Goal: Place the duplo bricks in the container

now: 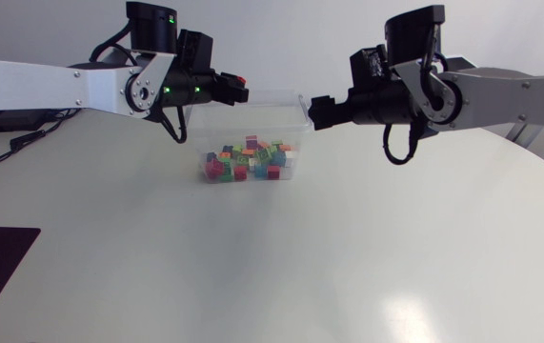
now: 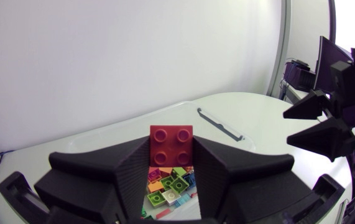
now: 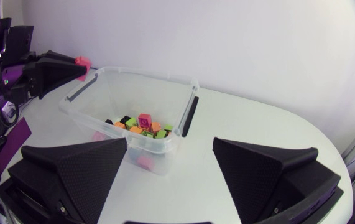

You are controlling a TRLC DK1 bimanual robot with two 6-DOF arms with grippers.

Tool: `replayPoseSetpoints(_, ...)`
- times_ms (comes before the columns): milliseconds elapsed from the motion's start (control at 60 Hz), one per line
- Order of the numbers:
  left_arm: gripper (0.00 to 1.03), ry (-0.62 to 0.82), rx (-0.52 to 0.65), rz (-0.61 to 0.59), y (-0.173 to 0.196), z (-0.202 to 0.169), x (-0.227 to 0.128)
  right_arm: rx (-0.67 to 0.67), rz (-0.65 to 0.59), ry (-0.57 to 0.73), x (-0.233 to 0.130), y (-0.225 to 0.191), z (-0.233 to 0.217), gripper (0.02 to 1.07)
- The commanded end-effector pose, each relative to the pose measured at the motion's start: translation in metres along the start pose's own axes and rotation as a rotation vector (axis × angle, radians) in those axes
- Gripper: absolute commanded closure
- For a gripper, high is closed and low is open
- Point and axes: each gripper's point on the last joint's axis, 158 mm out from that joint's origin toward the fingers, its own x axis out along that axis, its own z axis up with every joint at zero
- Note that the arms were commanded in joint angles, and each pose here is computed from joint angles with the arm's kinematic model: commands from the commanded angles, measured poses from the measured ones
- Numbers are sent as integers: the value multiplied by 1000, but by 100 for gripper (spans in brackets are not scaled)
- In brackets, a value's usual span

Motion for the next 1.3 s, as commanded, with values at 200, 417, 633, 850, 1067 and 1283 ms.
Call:
replayPoseSetpoints(200, 54, -64, -3, 103, 19, 14, 39, -19, -25, 3, -29, -9, -19, 7)
replayPoseSetpoints(417, 5, -39, 50, 133, 21, 4, 40, -22, -57, -10, -51, -24, -17, 7)
replayPoseSetpoints(633, 5, -14, 85, 190, 43, -2, 22, -24, -98, -36, -78, -40, -19, 7)
replayPoseSetpoints(850, 5, -34, 57, 302, 91, 6, -28, -76, -183, -82, -112, -63, -18, 7)
replayPoseSetpoints(1067, 5, -87, 66, 400, 123, 1, -94, -83, -258, -151, -145, -76, -24, 7)
replayPoseSetpoints(1283, 5, -109, 95, 470, 132, -17, -153, -117, -349, -217, -178, -83, -32, 7)
